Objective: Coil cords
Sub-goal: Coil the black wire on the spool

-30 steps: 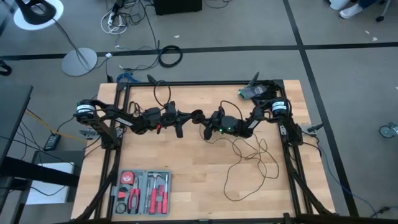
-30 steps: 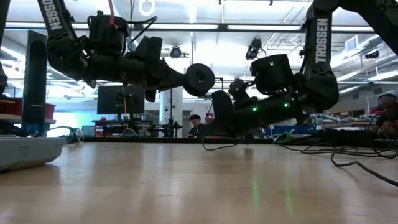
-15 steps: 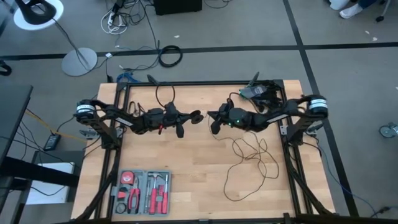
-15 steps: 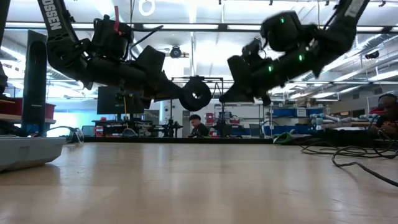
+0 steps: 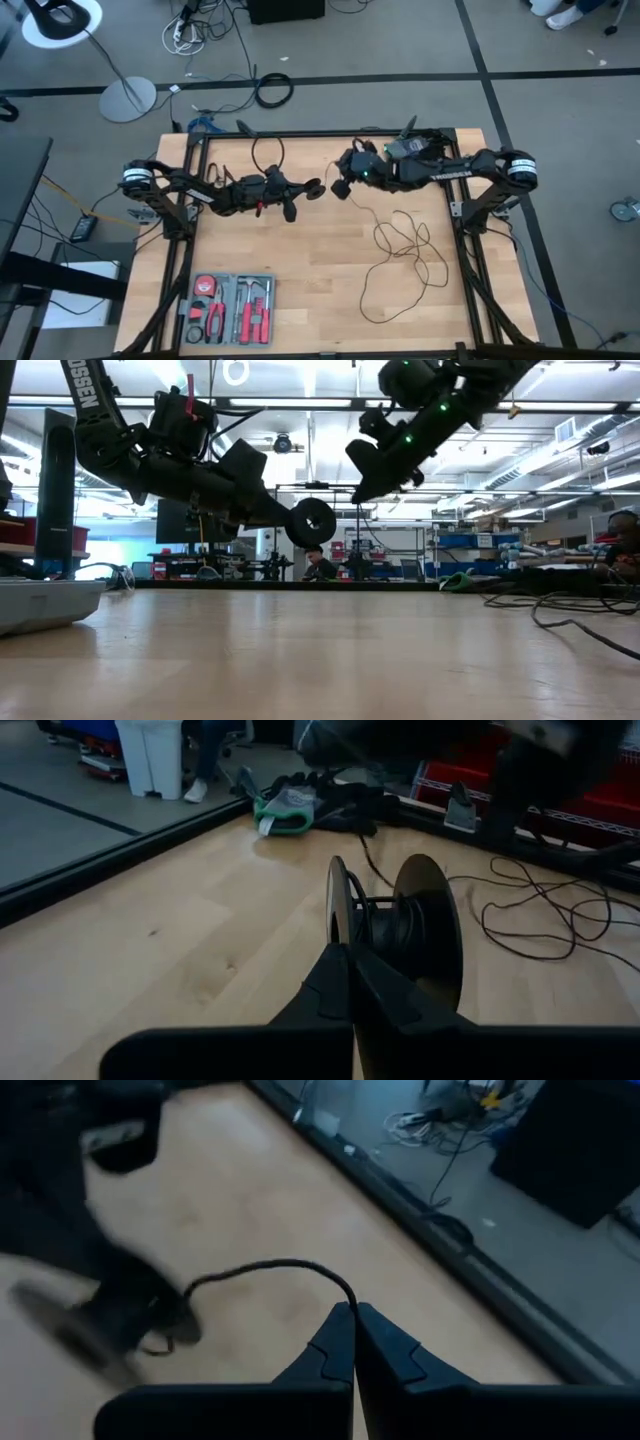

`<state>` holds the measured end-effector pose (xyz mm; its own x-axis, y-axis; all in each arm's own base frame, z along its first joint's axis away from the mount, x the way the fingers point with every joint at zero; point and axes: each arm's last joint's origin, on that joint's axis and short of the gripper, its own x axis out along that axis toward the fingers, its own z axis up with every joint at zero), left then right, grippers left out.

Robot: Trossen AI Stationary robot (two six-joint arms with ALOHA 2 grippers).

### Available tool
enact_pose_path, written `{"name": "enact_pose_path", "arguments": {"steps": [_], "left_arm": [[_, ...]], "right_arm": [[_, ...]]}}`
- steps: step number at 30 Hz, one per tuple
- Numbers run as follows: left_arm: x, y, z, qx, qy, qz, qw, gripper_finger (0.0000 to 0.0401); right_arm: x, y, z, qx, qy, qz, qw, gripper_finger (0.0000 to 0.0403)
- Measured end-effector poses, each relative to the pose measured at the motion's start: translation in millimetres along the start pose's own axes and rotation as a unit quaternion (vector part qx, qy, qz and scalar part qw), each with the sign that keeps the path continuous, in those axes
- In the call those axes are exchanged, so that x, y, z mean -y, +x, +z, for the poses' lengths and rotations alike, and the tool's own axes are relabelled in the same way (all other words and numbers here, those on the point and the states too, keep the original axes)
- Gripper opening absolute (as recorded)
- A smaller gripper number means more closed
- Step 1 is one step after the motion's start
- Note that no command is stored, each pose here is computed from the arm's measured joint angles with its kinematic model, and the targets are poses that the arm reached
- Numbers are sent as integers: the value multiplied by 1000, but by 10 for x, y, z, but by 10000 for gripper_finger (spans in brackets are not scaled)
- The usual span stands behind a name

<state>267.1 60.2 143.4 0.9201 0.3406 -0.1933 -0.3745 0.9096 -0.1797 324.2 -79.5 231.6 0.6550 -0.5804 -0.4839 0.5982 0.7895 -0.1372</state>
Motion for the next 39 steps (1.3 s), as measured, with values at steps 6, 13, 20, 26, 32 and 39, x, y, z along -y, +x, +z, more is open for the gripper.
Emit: {"name": "enact_pose_path", "arguments": {"steps": [6, 13, 20, 26, 32, 39], "left_arm": [[-8, 0, -11, -5, 1, 10, 1000, 0], [-51, -3, -32, -6, -12, 70, 997, 0], [-70, -5, -9, 14, -32, 104, 994, 0], [-54, -3, 65, 51, -46, 94, 993, 0], [-27, -9, 126, 79, -57, 69, 993, 0], [-9, -12, 131, 79, -57, 37, 995, 0]], "right_arm": [[65, -22, 305, 23, 4, 28, 999, 0], [-206, -131, 399, 42, -2, 83, 996, 0], [-537, -101, 293, 44, -7, 140, 989, 0], [-834, 200, 43, 39, -26, 174, 984, 0], [-909, 374, -188, -10, -28, 164, 986, 0], [-840, 394, -332, -71, -35, 91, 993, 0]]}}
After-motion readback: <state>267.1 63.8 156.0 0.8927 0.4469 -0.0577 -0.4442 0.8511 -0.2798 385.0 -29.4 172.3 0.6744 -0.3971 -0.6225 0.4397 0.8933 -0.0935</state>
